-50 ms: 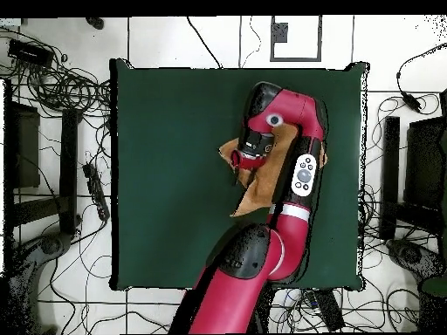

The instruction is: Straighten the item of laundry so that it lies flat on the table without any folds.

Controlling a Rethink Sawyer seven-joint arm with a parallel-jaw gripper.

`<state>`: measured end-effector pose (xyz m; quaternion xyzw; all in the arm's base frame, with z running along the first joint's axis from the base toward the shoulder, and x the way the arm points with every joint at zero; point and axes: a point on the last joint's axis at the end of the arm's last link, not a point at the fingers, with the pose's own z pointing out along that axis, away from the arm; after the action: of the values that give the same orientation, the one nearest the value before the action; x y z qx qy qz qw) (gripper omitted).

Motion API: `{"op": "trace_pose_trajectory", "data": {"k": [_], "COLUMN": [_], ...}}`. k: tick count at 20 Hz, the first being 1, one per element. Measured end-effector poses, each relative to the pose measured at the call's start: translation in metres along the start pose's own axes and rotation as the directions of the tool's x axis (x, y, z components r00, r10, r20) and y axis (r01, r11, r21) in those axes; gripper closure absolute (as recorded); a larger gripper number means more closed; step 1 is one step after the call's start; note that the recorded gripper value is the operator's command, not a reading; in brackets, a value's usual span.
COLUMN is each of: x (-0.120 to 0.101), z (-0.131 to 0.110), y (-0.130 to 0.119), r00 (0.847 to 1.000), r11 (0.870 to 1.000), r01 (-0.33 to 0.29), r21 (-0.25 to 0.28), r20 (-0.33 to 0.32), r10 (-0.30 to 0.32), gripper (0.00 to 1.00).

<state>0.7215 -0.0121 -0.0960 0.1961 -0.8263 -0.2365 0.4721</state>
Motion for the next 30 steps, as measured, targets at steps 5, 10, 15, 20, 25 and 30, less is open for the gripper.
{"op": "trace_pose_trajectory", "data": {"k": [5, 10, 15, 20, 25, 30], "x": [-0.001, -0.006, -0.018, -0.030, -0.041, -0.044], "z": [-0.047, -0.092, -0.142, -0.176, -0.201, -0.204], "y": [0.009, 0.012, 0.007, 0.001, 0.004, 0.003], "r00": [0.979, 0.918, 0.771, 0.612, 0.408, 0.270], "r11": [0.985, 0.932, 0.848, 0.773, 0.736, 0.735], "r01": [0.010, -0.039, -0.136, -0.243, -0.314, -0.343], "r21": [0.170, 0.360, 0.512, 0.586, 0.600, 0.585], "r20": [0.198, 0.381, 0.593, 0.711, 0.785, 0.811], "r10": [-0.044, -0.108, -0.235, -0.347, -0.466, -0.520], "gripper": [0.00, 0.00, 0.00, 0.00, 0.00, 0.00]}}
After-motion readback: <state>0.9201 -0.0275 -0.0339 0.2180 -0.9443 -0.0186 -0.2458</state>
